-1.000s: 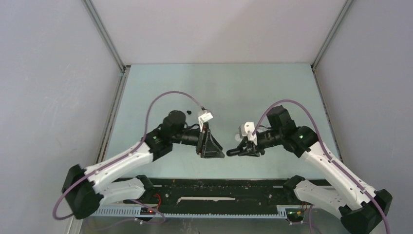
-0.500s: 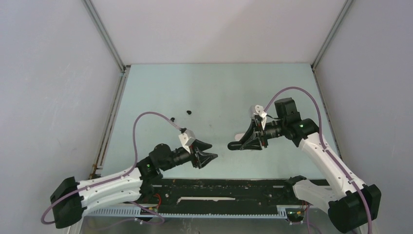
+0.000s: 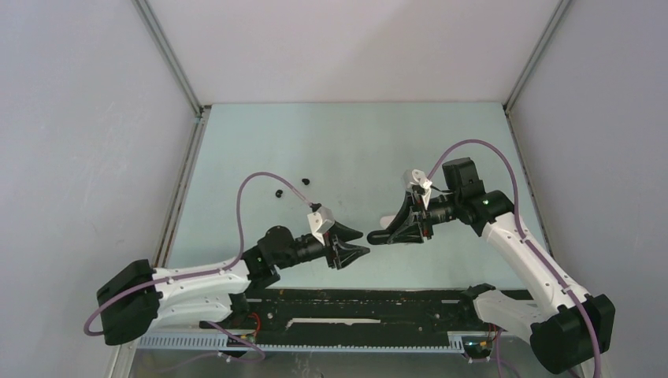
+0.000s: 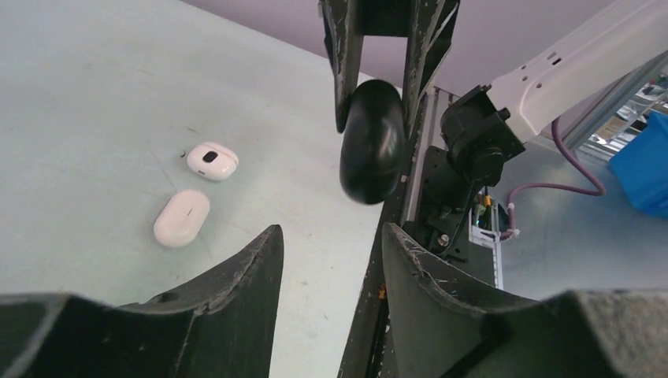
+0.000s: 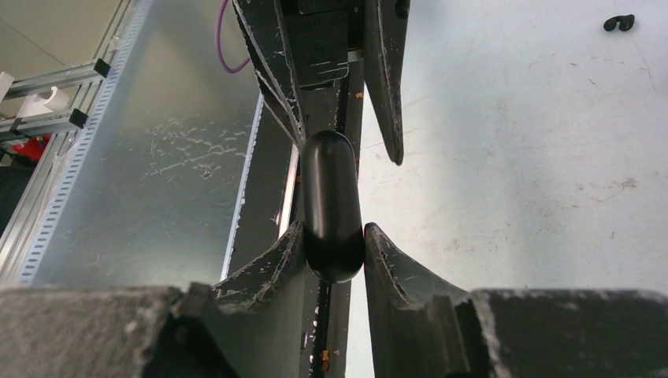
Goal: Insert the wireless bluetooth earbuds into the charging case
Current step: Pick up the charging case at the center of the board.
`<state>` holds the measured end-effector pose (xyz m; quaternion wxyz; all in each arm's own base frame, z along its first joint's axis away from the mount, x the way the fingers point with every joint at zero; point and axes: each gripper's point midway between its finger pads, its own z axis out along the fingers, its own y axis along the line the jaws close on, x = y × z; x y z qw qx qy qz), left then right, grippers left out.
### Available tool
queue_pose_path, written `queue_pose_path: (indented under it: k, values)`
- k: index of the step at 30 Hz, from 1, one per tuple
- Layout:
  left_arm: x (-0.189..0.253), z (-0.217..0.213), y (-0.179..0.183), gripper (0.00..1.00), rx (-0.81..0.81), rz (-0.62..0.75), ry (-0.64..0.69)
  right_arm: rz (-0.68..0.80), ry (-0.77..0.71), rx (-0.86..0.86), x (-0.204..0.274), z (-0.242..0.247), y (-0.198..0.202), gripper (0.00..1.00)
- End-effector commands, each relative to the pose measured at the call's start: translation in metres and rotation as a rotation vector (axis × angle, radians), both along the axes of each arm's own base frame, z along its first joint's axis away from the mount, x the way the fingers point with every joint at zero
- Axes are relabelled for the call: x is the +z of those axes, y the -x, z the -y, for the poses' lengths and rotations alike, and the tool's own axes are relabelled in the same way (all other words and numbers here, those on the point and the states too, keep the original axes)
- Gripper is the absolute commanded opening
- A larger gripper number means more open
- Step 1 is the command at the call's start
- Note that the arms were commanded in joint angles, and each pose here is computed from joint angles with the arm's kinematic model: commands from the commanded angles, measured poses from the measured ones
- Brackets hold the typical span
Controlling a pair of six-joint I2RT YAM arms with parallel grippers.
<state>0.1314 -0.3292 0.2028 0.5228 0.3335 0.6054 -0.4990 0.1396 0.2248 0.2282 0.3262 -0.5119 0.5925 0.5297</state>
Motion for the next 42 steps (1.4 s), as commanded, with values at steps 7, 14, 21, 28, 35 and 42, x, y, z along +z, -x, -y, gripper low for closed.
queue_pose_path:
  k: [7, 14, 21, 28, 35, 42]
  values:
    - [0.040, 0.029, 0.010, 0.50, -0.123, 0.005, 0.158, 0.025, -0.019, 0.029, 0.002, 0.000, 0.004, 0.14]
    - [0.046, 0.034, 0.010, 0.47, -0.135, 0.003, 0.173, 0.036, -0.010, 0.029, 0.000, 0.001, 0.006, 0.14]
    - [0.043, 0.036, 0.009, 0.45, -0.137, -0.004, 0.166, 0.039, 0.003, 0.031, -0.003, 0.001, 0.006, 0.16]
    - [0.041, 0.040, 0.012, 0.43, -0.163, -0.002, 0.156, 0.038, 0.004, 0.033, -0.003, 0.000, 0.007, 0.16]
    - [0.036, 0.045, 0.013, 0.43, -0.184, 0.000, 0.139, 0.039, 0.000, 0.034, -0.002, 0.000, 0.008, 0.17]
    - [0.036, 0.046, 0.014, 0.36, -0.195, 0.003, 0.136, 0.037, 0.004, 0.033, -0.003, 0.000, 0.007, 0.17]
